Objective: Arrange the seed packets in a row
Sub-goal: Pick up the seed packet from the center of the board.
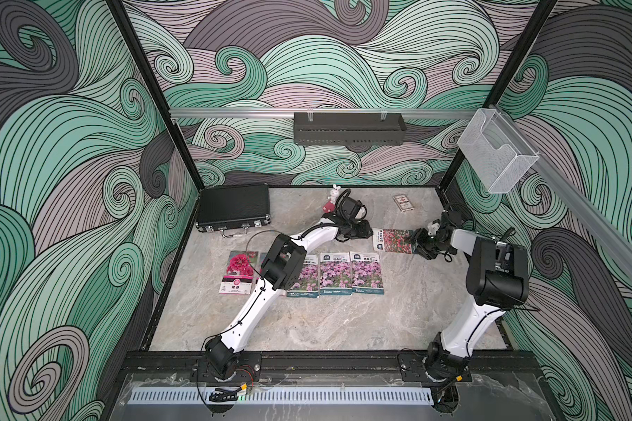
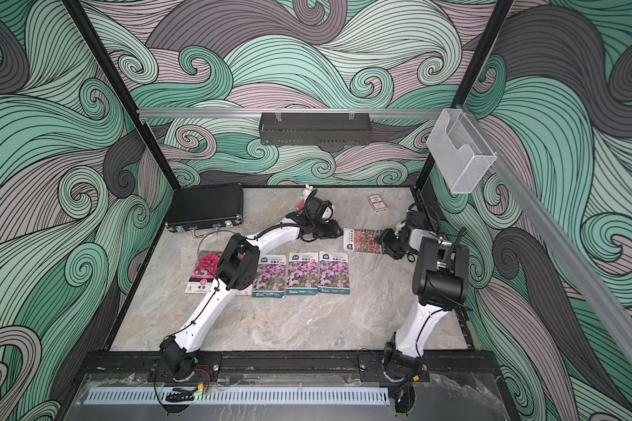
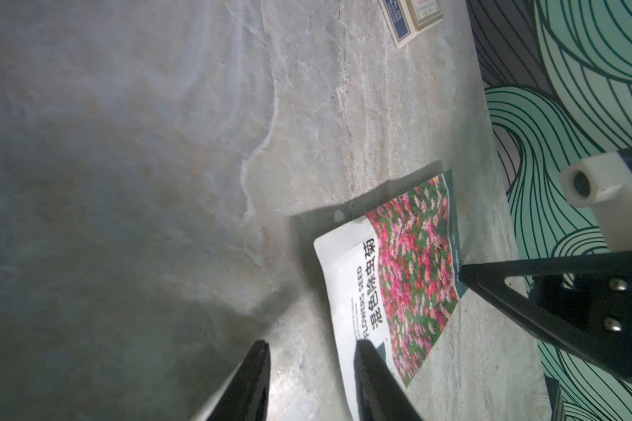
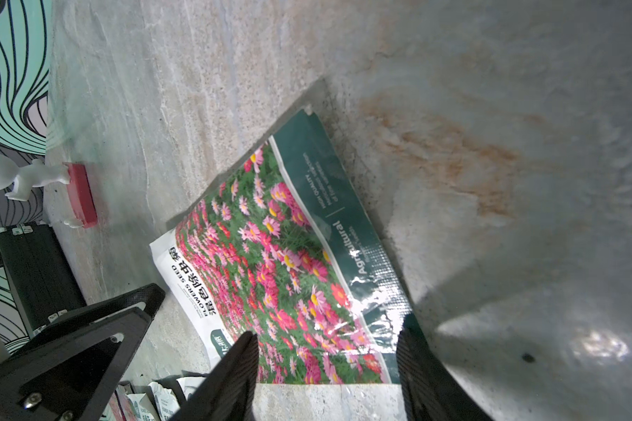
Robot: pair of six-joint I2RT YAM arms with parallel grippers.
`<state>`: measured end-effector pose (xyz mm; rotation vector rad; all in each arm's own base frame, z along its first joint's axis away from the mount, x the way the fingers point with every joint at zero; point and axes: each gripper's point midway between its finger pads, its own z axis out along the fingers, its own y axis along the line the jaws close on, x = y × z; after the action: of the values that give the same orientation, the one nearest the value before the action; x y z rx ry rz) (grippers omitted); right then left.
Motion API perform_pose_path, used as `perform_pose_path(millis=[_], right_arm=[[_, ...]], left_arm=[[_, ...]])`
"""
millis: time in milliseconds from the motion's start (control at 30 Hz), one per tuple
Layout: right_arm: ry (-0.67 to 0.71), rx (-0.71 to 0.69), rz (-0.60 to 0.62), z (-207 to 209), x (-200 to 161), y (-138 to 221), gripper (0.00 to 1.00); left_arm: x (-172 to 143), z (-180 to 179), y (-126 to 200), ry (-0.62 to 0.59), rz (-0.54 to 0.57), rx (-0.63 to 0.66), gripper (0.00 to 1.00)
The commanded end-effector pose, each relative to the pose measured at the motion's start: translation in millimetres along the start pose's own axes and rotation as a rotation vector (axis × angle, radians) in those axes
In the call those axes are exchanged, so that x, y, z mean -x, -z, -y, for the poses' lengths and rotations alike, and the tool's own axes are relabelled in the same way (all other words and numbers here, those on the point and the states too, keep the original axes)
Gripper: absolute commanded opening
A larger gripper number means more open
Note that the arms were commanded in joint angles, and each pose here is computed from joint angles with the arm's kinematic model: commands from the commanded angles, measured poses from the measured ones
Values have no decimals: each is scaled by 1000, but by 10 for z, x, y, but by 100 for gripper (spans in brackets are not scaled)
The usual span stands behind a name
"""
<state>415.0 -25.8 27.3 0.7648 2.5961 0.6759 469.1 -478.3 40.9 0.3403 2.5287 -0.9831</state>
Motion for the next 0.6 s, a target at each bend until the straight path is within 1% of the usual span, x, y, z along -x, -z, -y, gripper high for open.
perform_pose_path(millis=[0,267,567], right_arm=[[-29,-39,-94,129,-270,-108,63],[7,-54,-124,94,-336,-169,63],[31,-57,-143,51,-379,-213,62]], left_arm=[[-141,-61,-124,-2,-46,3,40],[-198,-41,-236,-3,-68,-19,40],[-229,14,-291,-3,-79,-45,40]])
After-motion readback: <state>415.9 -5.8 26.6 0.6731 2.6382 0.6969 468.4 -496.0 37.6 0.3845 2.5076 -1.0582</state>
